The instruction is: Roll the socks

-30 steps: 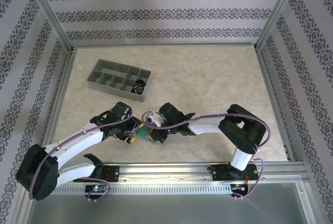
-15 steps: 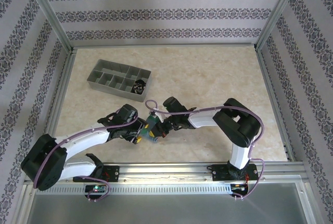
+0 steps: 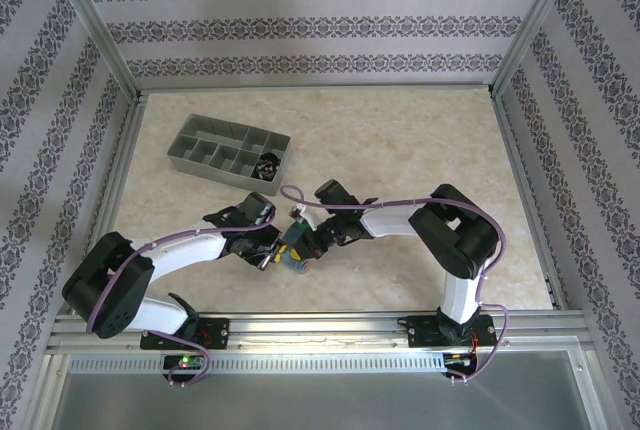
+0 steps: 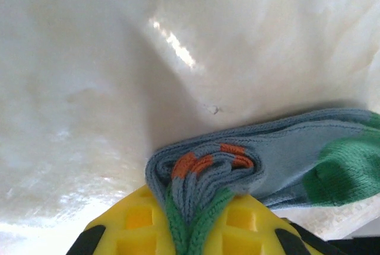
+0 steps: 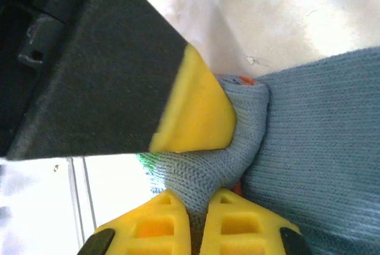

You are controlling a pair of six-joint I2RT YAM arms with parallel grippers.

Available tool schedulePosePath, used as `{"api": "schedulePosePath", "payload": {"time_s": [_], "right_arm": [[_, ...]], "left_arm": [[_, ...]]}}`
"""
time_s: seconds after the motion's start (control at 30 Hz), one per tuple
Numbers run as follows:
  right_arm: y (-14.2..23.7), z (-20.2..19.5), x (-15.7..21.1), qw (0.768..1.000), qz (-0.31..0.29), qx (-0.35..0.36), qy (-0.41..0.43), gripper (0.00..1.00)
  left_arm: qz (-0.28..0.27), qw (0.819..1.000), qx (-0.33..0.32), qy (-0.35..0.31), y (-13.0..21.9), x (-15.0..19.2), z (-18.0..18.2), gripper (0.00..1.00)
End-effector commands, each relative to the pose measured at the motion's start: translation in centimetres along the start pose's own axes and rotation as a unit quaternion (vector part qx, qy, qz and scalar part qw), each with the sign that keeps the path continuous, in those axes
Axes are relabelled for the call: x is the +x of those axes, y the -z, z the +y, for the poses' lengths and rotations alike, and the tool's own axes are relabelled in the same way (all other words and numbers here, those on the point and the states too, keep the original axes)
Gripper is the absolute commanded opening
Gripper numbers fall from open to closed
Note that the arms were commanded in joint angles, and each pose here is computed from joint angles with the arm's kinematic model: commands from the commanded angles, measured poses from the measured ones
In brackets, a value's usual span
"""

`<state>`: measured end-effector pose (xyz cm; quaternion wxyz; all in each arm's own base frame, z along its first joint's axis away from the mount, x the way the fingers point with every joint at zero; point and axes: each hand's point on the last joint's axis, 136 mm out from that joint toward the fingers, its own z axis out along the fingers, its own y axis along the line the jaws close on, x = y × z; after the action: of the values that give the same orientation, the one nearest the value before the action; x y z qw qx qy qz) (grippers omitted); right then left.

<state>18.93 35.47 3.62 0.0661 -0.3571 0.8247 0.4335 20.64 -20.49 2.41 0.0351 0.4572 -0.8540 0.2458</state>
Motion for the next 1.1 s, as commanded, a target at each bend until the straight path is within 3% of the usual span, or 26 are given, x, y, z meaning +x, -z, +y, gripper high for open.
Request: {"api": "schedulePosePath", "payload": {"time_s": [0.0, 0.1, 0.17, 0.37, 0.57, 0.7, 0.83, 0.93, 1.03, 1.07], "right_arm": [[1.7, -3.7, 3.8, 0.986, 0.034, 0.153, 0.049, 0.23], [3.9, -0.3, 1.6, 0.960, -0.038, 0.211, 0.182, 0.43], [4.6, 1.3, 1.4, 0.938, -0.054, 0.249, 0.236, 0.49], [3.5, 3.5, 2.4, 0.876, -0.029, 0.339, 0.342, 0.54], [1.9, 4.2, 0.5, 0.802, -0.008, 0.421, 0.423, 0.55], [0.3, 4.4, 0.4, 0.786, 0.015, 0.422, 0.451, 0.55], [-1.0, 2.6, 1.6, 0.785, 0.053, 0.431, 0.441, 0.54], [-1.5, 0.3, 2.6, 0.790, 0.088, 0.444, 0.414, 0.46], [-1.4, -1.4, 3.8, 0.803, 0.116, 0.448, 0.374, 0.15], [-1.2, -1.9, 4.5, 0.813, 0.126, 0.444, 0.355, 0.08]], "left_arm": [[-0.011, 0.980, -0.189, 0.068, 0.5, -0.1, 10.0, 0.00], [-0.025, 0.976, -0.200, 0.086, 1.3, -0.2, 10.0, 0.00], [-0.027, 0.974, -0.204, 0.090, 1.3, -0.2, 9.6, 0.00], [-0.035, 0.971, -0.227, 0.073, 1.0, -0.5, 8.8, 0.00], [-0.033, 0.970, -0.230, 0.072, 0.9, -0.5, 8.6, 0.00], [-0.030, 0.970, -0.229, 0.069, 0.9, -0.5, 8.6, 0.00], [-0.030, 0.972, -0.225, 0.069, 0.9, -0.5, 8.5, 0.00], [-0.031, 0.974, -0.217, 0.065, 1.1, -0.6, 8.1, 0.00], [-0.035, 0.978, -0.197, 0.055, 1.6, -0.7, 7.3, 0.02], [-0.038, 0.980, -0.187, 0.050, 1.9, -0.8, 6.8, 0.07]]}}
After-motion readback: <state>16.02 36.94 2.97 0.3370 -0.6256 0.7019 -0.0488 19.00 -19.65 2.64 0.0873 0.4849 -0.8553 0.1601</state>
